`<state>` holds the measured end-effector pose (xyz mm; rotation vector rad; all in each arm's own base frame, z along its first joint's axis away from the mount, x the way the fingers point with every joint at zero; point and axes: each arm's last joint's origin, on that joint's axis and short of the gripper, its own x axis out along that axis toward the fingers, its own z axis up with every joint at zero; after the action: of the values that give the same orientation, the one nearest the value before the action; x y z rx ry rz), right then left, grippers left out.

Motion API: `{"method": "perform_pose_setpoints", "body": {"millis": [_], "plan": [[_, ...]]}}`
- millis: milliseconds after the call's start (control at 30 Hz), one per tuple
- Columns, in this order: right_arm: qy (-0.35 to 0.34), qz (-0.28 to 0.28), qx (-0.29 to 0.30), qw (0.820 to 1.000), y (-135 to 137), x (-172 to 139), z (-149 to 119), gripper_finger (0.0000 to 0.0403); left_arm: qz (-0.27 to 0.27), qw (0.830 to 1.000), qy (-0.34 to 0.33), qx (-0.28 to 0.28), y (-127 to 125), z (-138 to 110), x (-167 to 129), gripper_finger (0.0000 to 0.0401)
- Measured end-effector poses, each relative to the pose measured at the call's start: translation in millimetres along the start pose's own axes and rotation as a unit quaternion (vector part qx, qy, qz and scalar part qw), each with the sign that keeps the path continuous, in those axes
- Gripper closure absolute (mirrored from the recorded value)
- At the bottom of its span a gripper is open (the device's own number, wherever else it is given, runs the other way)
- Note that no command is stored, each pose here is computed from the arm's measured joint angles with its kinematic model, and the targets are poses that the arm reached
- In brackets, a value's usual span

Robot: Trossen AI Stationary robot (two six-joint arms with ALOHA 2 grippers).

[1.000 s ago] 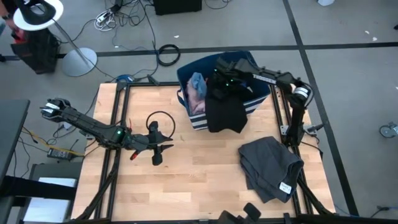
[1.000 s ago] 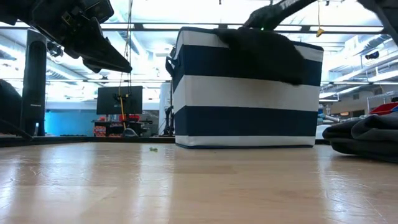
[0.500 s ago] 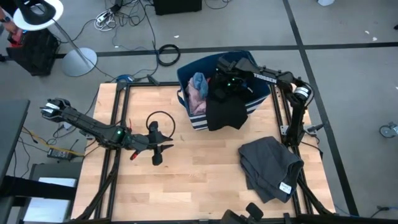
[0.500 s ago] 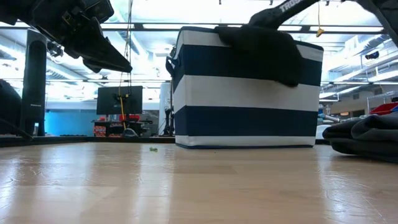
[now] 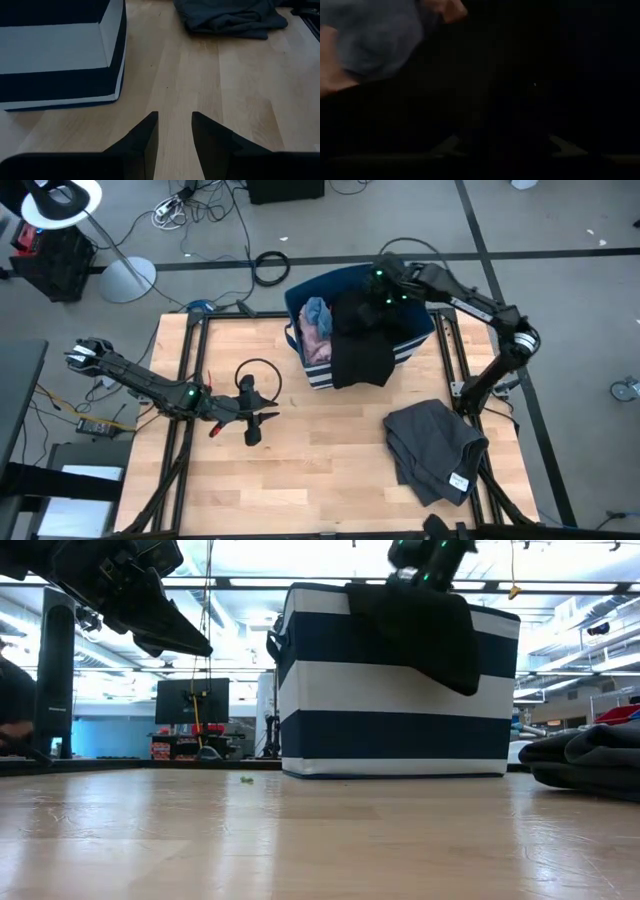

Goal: Sort clothes
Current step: Put the black shirt in the blue laundry bin organizer

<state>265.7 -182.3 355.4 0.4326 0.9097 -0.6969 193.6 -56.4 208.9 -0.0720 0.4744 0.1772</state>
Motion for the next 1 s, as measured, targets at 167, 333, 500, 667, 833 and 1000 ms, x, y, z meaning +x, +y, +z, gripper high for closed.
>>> {"method": "perform_pose_setpoints", "body": {"millis": [167, 333, 500, 667, 833, 1000], "plan": [[-0.050, 0.019, 0.000, 0.999, -1, -41, -7, 0.0266, 0.000, 1.000, 0.000, 0.000, 0, 0, 0, 0.0279], [-0.100, 0.045, -0.007, 0.994, 5, -83, -20, 0.0264, 0.000, 1.000, 0.000, 0.000, 0, 0, 0, 0.0279], [-0.106, 0.073, -0.011, 0.992, 15, -114, -41, 0.0273, 0.000, 1.000, 0.000, -0.001, 0, 0, 0, 0.0279], [-0.072, 0.092, -0.019, 0.993, 29, -133, -65, 0.0278, 0.000, 1.000, 0.000, -0.001, 0, 0, 0, 0.0279], [-0.052, 0.102, -0.030, 0.993, 46, -146, -95, 0.0280, 0.000, 1.000, 0.000, -0.002, 0, 0, 0, 0.0279], [-0.066, 0.081, -0.028, 0.994, 55, -149, -125, 0.0280, 0.000, 1.000, 0.000, -0.002, 0, 0, 0, 0.0279]]}}
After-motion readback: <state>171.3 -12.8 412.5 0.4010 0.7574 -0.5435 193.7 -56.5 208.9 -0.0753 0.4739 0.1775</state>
